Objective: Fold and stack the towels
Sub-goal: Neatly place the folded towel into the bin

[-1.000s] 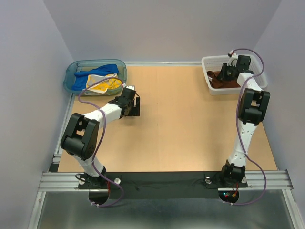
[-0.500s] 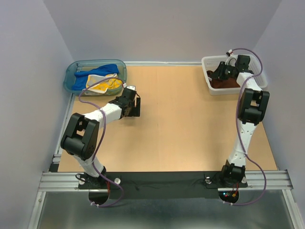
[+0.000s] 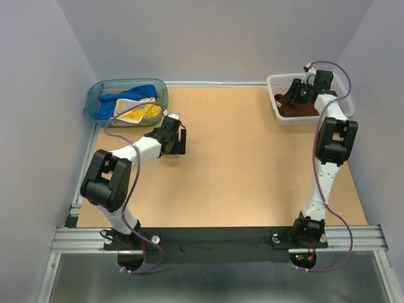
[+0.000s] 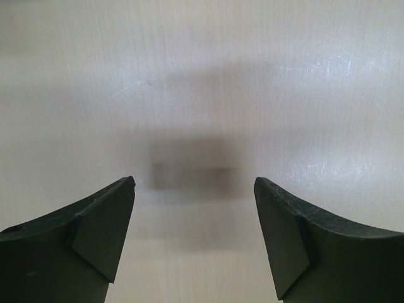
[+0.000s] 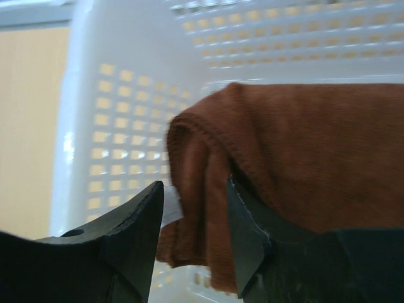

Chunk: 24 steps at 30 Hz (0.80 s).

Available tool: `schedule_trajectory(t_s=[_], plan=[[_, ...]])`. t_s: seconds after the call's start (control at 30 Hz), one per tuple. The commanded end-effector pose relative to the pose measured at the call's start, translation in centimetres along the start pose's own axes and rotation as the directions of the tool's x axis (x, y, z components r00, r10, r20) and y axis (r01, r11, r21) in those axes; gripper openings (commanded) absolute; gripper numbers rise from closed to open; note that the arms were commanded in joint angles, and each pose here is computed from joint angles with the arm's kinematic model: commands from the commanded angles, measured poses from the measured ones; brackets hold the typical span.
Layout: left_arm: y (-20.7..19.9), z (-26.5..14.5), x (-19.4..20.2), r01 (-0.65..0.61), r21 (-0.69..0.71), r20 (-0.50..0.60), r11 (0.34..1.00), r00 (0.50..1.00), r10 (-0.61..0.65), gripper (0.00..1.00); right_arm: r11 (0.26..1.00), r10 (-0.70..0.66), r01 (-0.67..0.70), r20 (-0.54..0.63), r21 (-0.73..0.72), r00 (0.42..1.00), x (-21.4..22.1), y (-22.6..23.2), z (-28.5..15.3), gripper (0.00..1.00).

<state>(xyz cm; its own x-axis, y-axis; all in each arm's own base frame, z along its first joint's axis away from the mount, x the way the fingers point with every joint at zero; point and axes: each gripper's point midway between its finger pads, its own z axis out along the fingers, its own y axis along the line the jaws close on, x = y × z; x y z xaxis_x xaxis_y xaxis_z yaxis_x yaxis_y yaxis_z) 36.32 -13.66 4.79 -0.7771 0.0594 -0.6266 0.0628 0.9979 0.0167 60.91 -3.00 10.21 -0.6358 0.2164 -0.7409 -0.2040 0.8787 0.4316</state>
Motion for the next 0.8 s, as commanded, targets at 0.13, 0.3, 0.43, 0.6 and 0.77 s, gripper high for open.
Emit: schedule_trajectory(t_s=[0.13,0.3,0.43,0.6,0.77], plan=[[-0.4,-0.7,-2.0,-0.007,0.004,0.044,1.0,0.999,0.007,0.88,0.902,-0.205,0.158,0.077,0.402,0.976,-5.6,-5.2,-5.3,0.48],[-0.4,-0.5,-1.8,-0.009,0.005,0.036,1.0,0.999,0.009,0.87,0.912,-0.194,0.17,0.029,0.374,0.98,-3.5,-5.7,-4.1,0.47],[-0.4,-0.4,-1.6,-0.013,0.0,0.033,1.0,0.999,0.013,0.88,0.896,-0.187,0.175,-0.01,0.408,0.982,-2.3,-7.0,-3.8,0.44],[-0.5,-0.3,-1.5,-0.018,0.002,0.028,1.0,0.999,0.018,0.87,0.878,-0.211,0.234,-0.102,0.418,0.972,-0.5,-7.9,-3.8,0.44],[-0.7,-0.4,-1.5,-0.023,0.004,0.03,1.0,0.999,0.023,0.88,0.869,-0.231,0.288,-0.185,0.403,0.955,1.3,-8.1,-3.2,0.45]])
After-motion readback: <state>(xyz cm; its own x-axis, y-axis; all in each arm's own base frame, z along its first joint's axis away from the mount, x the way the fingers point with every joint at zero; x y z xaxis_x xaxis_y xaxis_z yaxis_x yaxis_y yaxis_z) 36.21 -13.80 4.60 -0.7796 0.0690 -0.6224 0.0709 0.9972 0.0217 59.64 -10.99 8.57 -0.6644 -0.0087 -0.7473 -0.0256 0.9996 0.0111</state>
